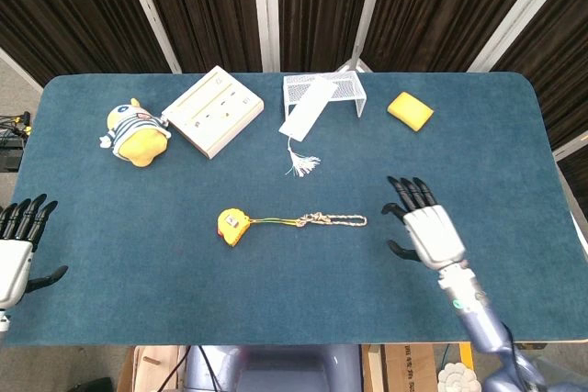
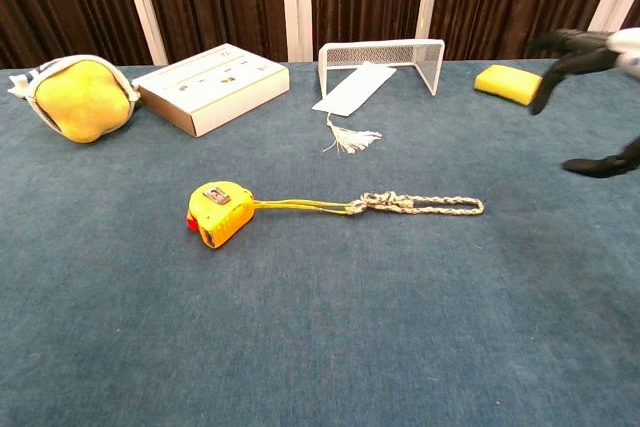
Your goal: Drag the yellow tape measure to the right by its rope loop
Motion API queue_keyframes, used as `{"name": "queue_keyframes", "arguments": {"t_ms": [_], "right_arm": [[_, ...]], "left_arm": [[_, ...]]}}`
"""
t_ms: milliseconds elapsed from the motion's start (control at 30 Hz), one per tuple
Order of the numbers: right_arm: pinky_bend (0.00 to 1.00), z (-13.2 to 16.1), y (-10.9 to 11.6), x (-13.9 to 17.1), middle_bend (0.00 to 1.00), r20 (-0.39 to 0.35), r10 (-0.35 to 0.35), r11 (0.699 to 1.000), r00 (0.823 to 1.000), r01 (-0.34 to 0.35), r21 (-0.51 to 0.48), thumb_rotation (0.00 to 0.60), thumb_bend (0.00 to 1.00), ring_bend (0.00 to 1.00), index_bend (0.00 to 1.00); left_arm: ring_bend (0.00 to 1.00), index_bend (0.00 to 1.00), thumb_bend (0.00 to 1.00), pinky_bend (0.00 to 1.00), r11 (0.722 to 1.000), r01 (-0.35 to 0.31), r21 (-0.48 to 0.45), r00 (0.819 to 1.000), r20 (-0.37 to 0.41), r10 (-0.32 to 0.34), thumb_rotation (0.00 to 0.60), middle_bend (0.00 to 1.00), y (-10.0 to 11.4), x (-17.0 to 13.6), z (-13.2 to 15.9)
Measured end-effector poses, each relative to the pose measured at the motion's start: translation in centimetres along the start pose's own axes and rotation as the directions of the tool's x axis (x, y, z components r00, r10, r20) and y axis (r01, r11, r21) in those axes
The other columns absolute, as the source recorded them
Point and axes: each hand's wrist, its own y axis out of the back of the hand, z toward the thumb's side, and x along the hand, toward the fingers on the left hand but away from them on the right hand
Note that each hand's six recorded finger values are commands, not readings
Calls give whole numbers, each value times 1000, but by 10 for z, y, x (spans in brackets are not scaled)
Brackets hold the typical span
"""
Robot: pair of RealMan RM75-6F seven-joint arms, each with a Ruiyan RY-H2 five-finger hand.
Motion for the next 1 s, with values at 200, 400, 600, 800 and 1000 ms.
{"name": "queue_keyframes", "arguments": {"t_ms": [200,400,600,800,1000], "right_arm": [[0,13,-20,-19,96,0,39,999,999,-39,19,600,282,0,500],[0,14,-43,-30,98,29,81,996,996,-82,28,600,286,0,500],[0,8,-63,-38,98,68,109,994,992,-110,25,600,290,0,500],[0,5,-73,-46,98,90,115,993,989,-116,5,600,302,0,502],[0,7,-82,-55,103,97,121,993,988,-120,-12,600,333,0,521]], "left_arm": [[0,0,0,0,1000,-4,-1,1000,1,4,600,0,1,0,0],[0,0,0,0,1000,-5,-6,1000,0,5,600,0,1,0,0],[0,0,0,0,1000,2,-9,1000,-3,-2,600,0,0,1,-1],[0,0,0,0,1000,6,-10,1000,-4,-6,600,0,-1,2,0],[0,0,0,0,1000,9,-16,1000,-6,-9,600,0,-2,3,-1]]}}
